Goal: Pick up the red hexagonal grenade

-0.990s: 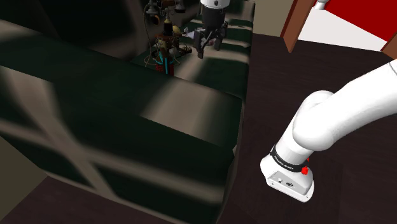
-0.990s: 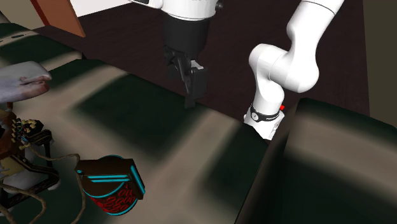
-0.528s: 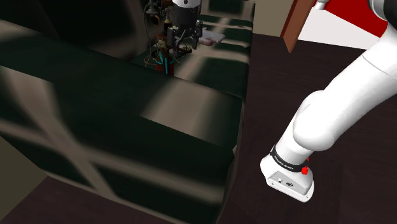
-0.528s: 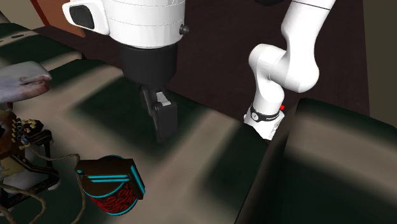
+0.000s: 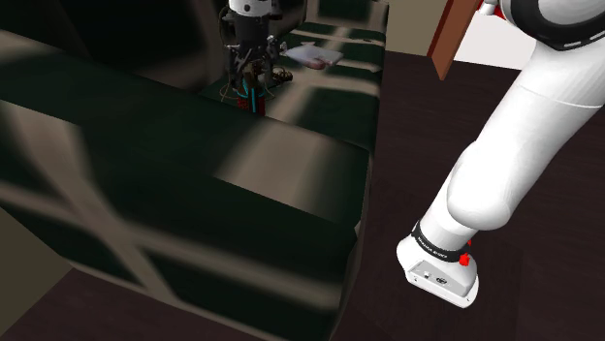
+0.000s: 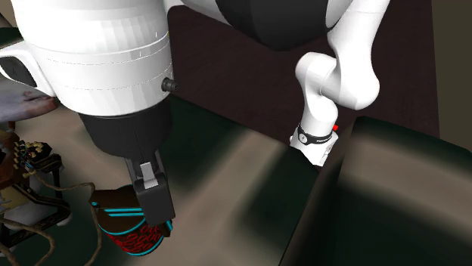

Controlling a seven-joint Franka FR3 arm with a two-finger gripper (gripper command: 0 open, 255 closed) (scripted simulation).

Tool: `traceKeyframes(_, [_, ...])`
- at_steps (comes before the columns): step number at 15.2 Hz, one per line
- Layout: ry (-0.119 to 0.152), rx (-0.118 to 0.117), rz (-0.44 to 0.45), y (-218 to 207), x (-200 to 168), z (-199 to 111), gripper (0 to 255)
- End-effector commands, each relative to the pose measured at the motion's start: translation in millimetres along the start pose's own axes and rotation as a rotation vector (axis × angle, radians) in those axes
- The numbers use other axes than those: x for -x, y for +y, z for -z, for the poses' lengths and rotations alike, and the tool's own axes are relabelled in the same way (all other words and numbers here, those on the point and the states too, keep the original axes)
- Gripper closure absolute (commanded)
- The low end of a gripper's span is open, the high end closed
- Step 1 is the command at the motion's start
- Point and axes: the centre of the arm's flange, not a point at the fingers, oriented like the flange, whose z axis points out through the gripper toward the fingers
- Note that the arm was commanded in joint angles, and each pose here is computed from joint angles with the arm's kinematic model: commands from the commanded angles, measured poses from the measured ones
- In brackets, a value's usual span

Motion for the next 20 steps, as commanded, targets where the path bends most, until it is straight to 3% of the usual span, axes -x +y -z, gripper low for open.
traceKeyframes(1, [0.001,-0.001,0.000,-1.1,0.7,-10.4,0])
traceKeyframes(6, [0.000,-0.001,0.000,-1.9,2.6,-29.2,0])
traceKeyframes(7, [0.001,-0.001,0.000,-2.0,2.3,-29.1,255])
traceKeyframes(16, [0.001,-0.001,0.000,-2.0,2.6,-29.2,255])
traceKeyframes(20, [0.001,-0.001,0.000,-1.0,0.5,-8.2,255])
